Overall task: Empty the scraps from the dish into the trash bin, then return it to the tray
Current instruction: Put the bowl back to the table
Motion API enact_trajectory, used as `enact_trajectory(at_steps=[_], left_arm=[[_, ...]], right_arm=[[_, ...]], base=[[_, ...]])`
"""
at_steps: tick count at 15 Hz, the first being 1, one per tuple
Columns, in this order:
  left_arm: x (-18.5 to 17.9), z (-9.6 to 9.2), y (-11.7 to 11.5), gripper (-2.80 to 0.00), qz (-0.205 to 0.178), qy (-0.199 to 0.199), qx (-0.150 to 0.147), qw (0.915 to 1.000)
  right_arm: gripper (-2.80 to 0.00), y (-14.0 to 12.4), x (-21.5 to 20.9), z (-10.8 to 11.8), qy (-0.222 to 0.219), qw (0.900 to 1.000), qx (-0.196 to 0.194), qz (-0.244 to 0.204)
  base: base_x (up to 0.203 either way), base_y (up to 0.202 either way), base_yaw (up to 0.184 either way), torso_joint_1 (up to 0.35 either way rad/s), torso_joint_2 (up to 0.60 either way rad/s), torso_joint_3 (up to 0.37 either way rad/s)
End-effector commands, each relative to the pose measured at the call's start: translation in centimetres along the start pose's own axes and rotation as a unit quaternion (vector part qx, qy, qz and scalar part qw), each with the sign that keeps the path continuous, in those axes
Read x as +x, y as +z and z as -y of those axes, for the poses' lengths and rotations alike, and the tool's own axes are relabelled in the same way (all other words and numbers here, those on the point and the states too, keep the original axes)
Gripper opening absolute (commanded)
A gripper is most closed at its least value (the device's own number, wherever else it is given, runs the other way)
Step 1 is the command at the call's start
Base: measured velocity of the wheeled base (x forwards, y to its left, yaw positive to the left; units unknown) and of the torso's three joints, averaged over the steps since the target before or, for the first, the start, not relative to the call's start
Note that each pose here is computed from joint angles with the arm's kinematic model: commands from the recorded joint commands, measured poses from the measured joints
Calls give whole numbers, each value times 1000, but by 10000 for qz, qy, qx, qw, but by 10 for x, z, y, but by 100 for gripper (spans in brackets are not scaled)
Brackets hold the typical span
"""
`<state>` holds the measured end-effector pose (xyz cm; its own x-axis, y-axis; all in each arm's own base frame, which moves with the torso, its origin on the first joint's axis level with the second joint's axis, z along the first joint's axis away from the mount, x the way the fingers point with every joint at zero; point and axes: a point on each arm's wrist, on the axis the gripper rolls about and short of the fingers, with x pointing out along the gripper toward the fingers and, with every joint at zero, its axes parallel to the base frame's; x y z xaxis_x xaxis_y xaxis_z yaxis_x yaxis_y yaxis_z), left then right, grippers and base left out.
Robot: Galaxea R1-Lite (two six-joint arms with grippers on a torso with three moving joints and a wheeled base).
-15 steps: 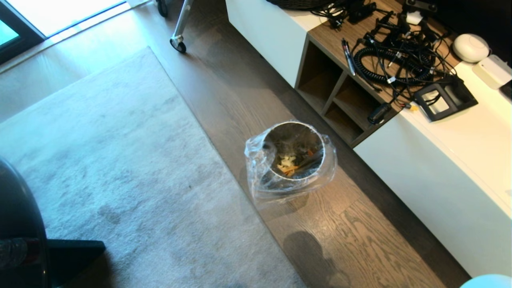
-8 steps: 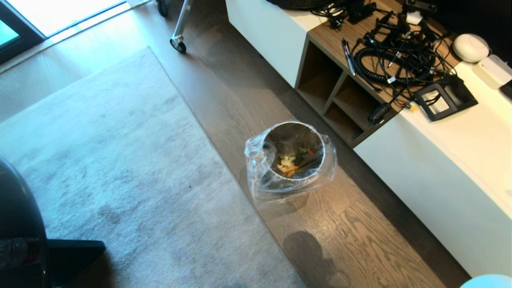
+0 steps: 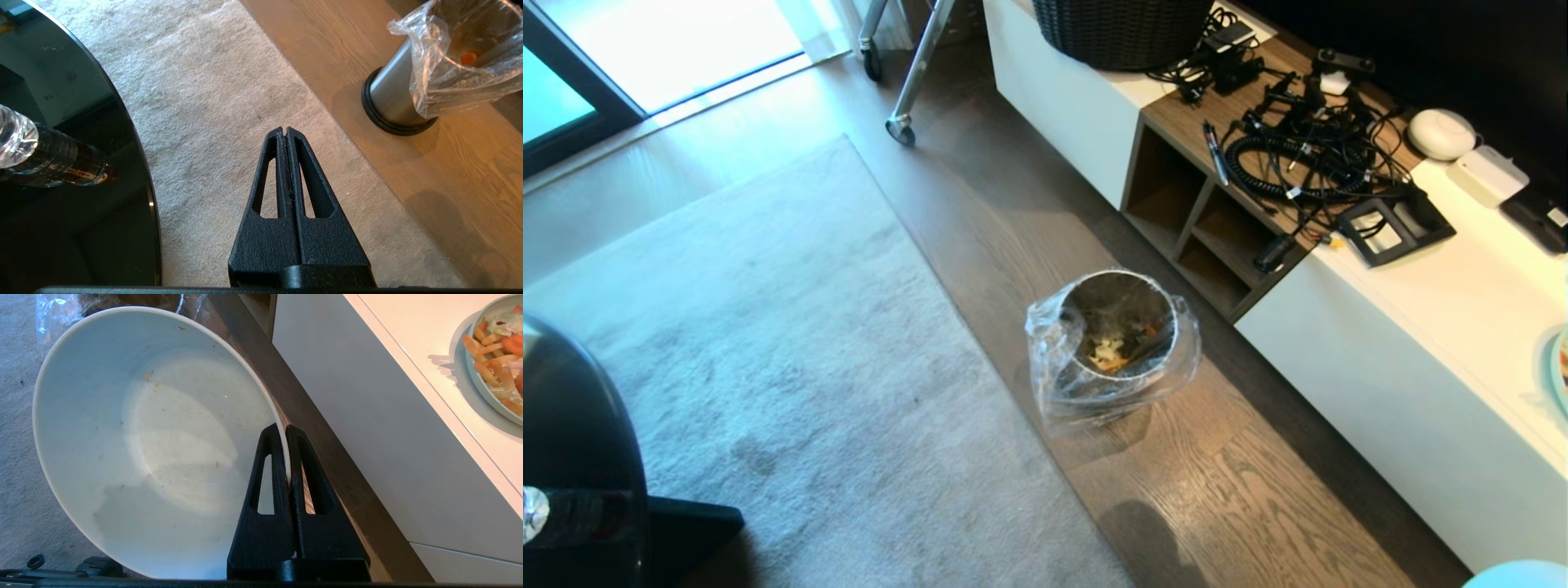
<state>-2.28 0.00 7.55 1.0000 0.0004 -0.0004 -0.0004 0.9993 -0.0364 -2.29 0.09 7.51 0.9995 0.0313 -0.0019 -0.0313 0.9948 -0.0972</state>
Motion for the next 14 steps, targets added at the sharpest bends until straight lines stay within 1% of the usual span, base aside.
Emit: enact_trajectory(at_steps=[1,14], left_arm=[[0,0,0,-280,-4,-2,-10,10000],[0,0,0,-280,7,9,-86,10000]], right_arm=[[-280,0,0,0,6,10000,-3,-13],[-280,0,0,0,6,10000,-3,-13]], base=[[0,0,0,-1,7,203],[0,0,0,2,3,203]])
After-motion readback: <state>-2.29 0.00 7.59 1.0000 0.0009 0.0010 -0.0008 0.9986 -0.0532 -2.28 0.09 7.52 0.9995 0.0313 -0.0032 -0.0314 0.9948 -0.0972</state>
